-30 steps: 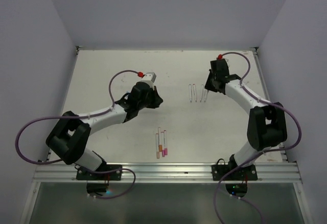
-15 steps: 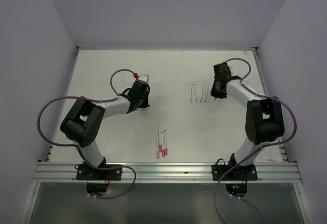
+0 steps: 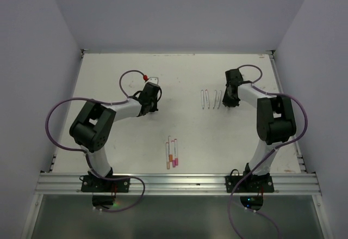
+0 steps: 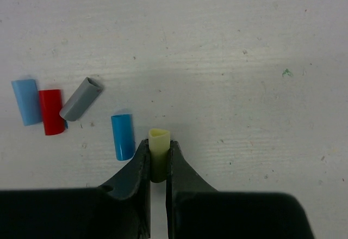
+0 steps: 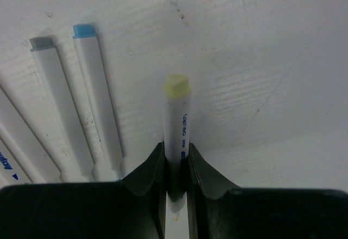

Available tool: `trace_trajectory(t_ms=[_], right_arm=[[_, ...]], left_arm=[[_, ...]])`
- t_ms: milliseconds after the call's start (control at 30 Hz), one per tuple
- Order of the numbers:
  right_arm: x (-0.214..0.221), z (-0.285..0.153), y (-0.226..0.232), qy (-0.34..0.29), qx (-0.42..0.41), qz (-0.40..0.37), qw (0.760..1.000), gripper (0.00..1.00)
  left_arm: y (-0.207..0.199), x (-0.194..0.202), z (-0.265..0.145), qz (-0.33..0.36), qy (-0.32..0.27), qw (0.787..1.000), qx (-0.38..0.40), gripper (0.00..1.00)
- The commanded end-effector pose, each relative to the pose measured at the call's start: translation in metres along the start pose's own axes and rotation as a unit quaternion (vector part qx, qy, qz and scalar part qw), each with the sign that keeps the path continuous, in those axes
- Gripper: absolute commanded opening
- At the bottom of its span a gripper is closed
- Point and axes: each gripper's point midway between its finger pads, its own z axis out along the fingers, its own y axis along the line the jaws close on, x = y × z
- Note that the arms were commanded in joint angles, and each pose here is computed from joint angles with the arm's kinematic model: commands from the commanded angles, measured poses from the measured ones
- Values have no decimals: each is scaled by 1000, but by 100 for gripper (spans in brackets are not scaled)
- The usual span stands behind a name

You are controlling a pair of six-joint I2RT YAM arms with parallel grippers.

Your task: Open the pen caps

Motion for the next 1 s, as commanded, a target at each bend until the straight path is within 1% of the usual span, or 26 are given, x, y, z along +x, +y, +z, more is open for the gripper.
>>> trace_trajectory(t_ms=[0,133,167,233,300,367,433,500,733,967], right_arm=[[-19,4,6,-20,-14,5,1000,10],[-21,7,7,-20,-13,3,1000,14],[-23,7,8,-22,-13,2,1000,14],[-23,8,8,-22,-15,1,1000,17],[-25,8,10,-26,-21,-1,999,22],[-28,7,12,-29,-25,-1,999,26],[-27,6,12,-29,-27,-1,999,27],[-27,6,14,-28,-31,-1,999,31],[-26,6,17,-30,-44,-2,999,32],[-37,0,24,-50,-63,-2,997,32]], left_arm=[[13,-17,3,12,-11,999,-39,0],[12,-16,4,11,-9,999,-38,4],[13,-16,3,11,-10,999,-38,8],[14,-16,3,10,-12,999,-41,10],[15,-16,2,9,-14,999,-43,15],[17,-17,-1,4,-18,999,-44,16],[15,-19,-2,3,-23,999,-39,18],[13,-19,-3,6,-24,999,-33,21],[16,-19,-5,6,-26,999,-39,30],[14,-26,-10,0,-34,999,-33,32]])
